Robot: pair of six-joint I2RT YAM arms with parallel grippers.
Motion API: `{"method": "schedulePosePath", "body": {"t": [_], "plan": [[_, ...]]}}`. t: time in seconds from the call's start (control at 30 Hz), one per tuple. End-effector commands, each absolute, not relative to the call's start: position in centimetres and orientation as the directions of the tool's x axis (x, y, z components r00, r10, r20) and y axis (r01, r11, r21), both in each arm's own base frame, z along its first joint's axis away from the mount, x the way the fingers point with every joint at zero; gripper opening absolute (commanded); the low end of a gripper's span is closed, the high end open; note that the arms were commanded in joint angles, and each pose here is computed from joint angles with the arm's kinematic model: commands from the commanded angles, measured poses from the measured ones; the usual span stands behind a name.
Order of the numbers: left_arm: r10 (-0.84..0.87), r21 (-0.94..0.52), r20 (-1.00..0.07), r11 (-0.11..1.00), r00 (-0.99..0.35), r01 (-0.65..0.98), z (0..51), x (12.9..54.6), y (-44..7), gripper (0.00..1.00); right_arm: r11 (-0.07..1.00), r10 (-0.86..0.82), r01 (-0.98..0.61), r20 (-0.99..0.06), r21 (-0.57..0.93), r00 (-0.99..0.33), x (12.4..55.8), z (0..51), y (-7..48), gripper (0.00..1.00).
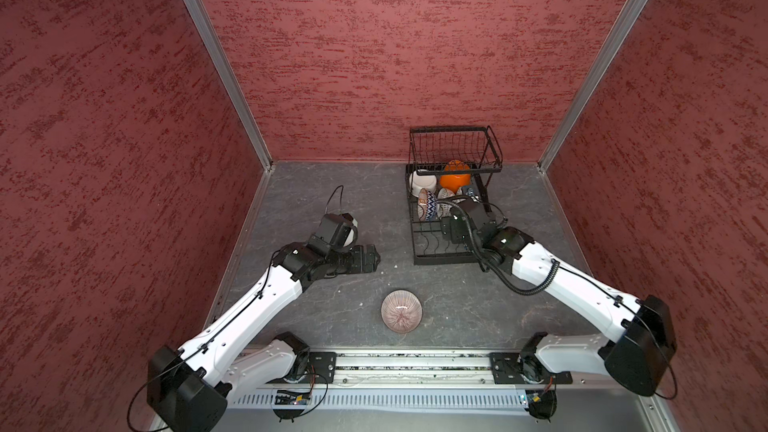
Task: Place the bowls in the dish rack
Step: 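Open and lift the right gripper while the left moves toward the pink bowl, then lower the left gripper onto the pink striped bowl rim and grasp it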
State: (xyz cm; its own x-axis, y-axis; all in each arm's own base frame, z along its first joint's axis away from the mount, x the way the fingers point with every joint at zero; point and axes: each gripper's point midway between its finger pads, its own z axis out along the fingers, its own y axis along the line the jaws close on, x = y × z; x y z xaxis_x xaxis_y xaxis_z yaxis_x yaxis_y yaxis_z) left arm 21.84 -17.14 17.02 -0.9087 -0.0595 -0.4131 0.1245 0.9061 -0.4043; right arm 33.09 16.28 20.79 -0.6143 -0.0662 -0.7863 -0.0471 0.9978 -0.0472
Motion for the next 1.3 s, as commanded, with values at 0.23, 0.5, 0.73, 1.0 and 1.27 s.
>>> {"method": "schedulePosePath", "body": {"t": [0.23,0.5,0.73,1.0,1.27], "plan": [[0.031,-0.285,-0.272,0.952,-0.962,0.111,14.6,16.0,-18.4,0.98,0.996,-0.030,-0.083,-0.763,0.031,-0.646,31.5,19.1,16.7,0.99],[0.141,-0.166,-0.199,0.970,-0.970,0.175,11.9,13.8,-20.7,0.90,0.994,-0.043,-0.102,-0.758,0.031,-0.650,31.7,18.7,17.1,0.99],[0.154,-0.156,-0.169,0.971,-0.974,0.180,9.5,14.0,-22.7,0.78,0.995,-0.041,-0.098,-0.754,0.030,-0.655,31.7,18.3,17.2,0.99],[0.159,-0.159,-0.143,0.971,-0.977,0.181,7.0,14.2,-23.9,0.65,0.995,-0.033,-0.092,-0.755,0.036,-0.655,31.3,18.2,16.8,0.99],[0.160,-0.088,-0.127,0.981,-0.979,0.172,5.6,14.5,-23.2,0.46,0.996,-0.037,-0.085,-0.749,0.027,-0.662,30.9,18.2,16.4,0.99]]}}
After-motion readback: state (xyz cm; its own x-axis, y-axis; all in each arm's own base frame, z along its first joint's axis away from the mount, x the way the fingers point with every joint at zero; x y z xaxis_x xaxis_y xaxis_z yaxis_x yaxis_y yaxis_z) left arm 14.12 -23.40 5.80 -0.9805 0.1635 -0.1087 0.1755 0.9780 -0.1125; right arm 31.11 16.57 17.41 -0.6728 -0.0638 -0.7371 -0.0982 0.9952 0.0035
